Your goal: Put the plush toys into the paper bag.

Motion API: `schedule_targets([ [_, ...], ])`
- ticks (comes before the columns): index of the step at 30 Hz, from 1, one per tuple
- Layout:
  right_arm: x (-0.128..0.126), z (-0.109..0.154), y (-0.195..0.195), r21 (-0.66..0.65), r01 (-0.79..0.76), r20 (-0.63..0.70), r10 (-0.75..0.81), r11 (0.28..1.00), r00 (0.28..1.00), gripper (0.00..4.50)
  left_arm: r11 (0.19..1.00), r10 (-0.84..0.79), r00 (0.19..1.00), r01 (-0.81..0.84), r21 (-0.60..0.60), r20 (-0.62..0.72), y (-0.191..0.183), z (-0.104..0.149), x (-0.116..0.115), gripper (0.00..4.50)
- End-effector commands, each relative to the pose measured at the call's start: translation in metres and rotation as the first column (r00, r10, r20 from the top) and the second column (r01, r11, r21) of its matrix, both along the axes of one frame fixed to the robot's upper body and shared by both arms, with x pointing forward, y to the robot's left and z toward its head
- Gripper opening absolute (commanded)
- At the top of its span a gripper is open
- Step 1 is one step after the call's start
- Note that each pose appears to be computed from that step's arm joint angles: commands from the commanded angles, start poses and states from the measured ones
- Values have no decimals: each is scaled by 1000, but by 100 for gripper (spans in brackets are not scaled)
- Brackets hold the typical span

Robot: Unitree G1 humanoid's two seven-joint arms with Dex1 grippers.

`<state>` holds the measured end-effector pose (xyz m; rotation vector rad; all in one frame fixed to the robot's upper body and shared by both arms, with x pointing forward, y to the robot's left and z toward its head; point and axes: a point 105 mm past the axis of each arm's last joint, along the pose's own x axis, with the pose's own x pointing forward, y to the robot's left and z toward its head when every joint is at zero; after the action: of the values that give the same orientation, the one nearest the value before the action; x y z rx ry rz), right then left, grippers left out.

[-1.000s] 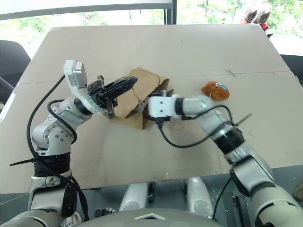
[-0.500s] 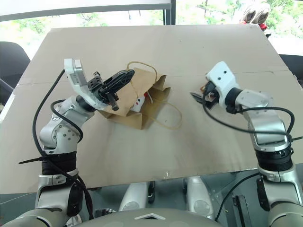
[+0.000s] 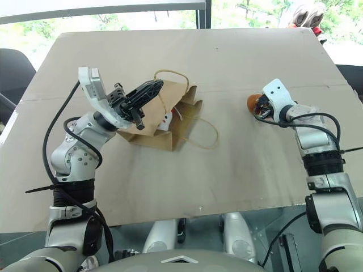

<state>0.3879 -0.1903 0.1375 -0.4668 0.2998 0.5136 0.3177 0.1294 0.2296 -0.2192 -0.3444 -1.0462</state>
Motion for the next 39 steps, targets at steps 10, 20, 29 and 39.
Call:
schedule_targets([
  [10,-55,31,163,35,-474,200,458,880,866,4,993,-115,993,115,-27,13,-15,19,-5,0],
  [20,-56,12,239,-32,-752,181,744,659,644,97,988,-149,989,149,44,6,-24,9,-11,0],
  [29,-53,3,218,-14,-708,207,695,706,688,358,997,-62,998,63,49,-9,-1,2,-16,0],
  [39,-80,38,141,280,-484,144,462,829,875,358,999,-17,1000,17,-45,4,25,22,-14,0],
])
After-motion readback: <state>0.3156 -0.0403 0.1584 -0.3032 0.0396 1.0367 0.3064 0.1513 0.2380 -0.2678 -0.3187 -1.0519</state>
